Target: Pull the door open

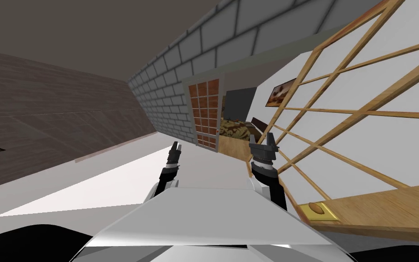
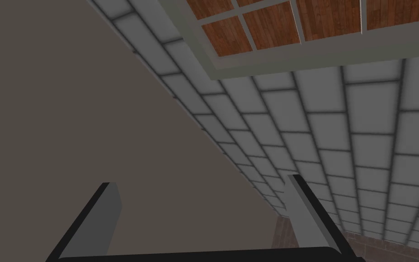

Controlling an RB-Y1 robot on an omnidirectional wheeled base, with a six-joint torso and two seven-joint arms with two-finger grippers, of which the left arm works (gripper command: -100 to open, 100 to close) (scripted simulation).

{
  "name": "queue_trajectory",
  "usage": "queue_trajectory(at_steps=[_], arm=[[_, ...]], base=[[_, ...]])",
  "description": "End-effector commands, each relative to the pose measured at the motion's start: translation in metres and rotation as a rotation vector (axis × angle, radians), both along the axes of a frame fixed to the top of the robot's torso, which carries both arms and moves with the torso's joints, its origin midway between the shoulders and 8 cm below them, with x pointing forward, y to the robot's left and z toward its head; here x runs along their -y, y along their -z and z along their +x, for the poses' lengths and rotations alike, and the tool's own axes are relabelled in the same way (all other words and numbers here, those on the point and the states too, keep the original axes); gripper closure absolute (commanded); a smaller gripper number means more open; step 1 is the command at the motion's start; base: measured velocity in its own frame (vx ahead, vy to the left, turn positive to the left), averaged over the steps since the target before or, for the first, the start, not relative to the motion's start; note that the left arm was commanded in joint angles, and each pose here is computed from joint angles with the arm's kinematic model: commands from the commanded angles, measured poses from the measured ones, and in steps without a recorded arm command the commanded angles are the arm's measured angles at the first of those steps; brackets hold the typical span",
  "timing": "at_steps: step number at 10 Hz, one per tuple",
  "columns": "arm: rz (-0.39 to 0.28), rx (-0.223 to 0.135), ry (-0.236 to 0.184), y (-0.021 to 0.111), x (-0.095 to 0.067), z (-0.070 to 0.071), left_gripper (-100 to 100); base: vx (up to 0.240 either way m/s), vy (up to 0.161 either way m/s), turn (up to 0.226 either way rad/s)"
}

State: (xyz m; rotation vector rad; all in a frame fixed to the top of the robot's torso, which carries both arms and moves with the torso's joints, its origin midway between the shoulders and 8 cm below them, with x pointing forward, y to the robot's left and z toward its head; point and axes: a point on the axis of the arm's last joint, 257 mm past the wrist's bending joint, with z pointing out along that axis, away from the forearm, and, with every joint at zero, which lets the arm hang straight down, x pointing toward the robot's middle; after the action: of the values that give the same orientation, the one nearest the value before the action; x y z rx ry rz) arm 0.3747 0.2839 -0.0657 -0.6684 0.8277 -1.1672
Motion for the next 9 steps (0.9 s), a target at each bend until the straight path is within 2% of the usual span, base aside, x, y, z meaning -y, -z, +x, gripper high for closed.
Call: queue_trajectory(at_steps=[1, 9], arm=[[0.032, -0.014, -0.016, 0.008, -0.001, 0.003, -100], [0.197, -0.093, -0.096, 0.054, -0.010, 0.016, -100]], base=[[0.085, -0.039, -0.056], [0.099, -0.039, -0.069]])
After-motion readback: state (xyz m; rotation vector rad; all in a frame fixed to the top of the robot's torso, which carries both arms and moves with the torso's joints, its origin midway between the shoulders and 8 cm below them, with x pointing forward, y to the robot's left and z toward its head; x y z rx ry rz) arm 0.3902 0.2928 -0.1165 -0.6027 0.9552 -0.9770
